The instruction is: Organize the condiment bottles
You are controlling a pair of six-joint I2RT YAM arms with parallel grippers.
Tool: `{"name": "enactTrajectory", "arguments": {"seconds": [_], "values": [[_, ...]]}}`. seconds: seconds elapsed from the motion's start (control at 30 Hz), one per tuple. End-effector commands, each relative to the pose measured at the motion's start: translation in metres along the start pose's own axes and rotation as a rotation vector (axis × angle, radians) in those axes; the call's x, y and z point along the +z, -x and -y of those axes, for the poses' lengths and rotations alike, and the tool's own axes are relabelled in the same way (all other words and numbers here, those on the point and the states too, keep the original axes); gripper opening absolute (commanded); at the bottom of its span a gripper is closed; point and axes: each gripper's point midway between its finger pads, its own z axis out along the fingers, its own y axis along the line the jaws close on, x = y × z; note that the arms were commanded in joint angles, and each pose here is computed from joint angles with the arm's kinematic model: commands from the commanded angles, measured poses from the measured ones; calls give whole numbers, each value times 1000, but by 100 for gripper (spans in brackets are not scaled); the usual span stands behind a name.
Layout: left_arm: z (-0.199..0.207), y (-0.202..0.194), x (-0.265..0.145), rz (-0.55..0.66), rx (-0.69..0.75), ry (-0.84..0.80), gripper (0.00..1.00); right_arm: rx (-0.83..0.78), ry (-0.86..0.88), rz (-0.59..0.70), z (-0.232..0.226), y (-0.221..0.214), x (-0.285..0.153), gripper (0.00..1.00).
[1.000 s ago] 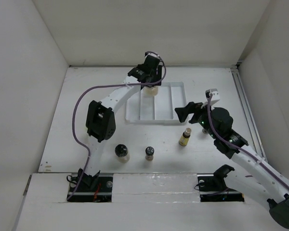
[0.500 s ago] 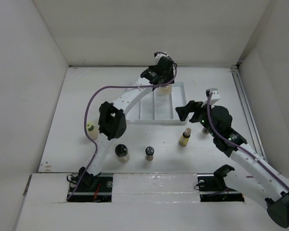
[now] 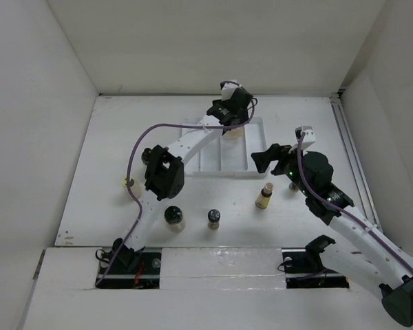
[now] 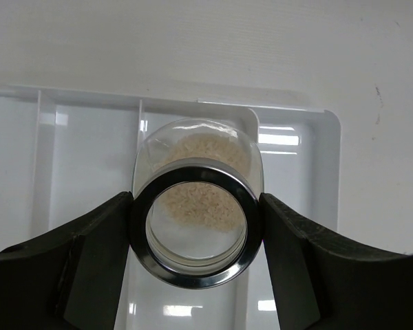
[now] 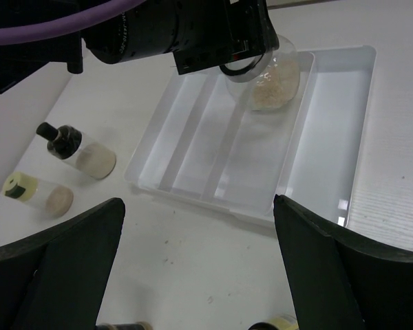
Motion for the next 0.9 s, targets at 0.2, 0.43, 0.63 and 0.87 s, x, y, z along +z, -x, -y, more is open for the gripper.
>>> {"name": "enactTrajectory", "arguments": {"seconds": [0.2,0.43,0.63,0.87], "values": [[-1,40,-22,108,-20,-2,54,10,38,72,-9,20,-1,94],[-4,32,-7,86,-18,1,60,9,34,63,-8,18,1,94],[-5,28,3,75,-21,-6,69,9,34,63,-8,18,1,94],[15,37,-7,77,-45,-106,86,8,26,47,-6,13,4,94]]}}
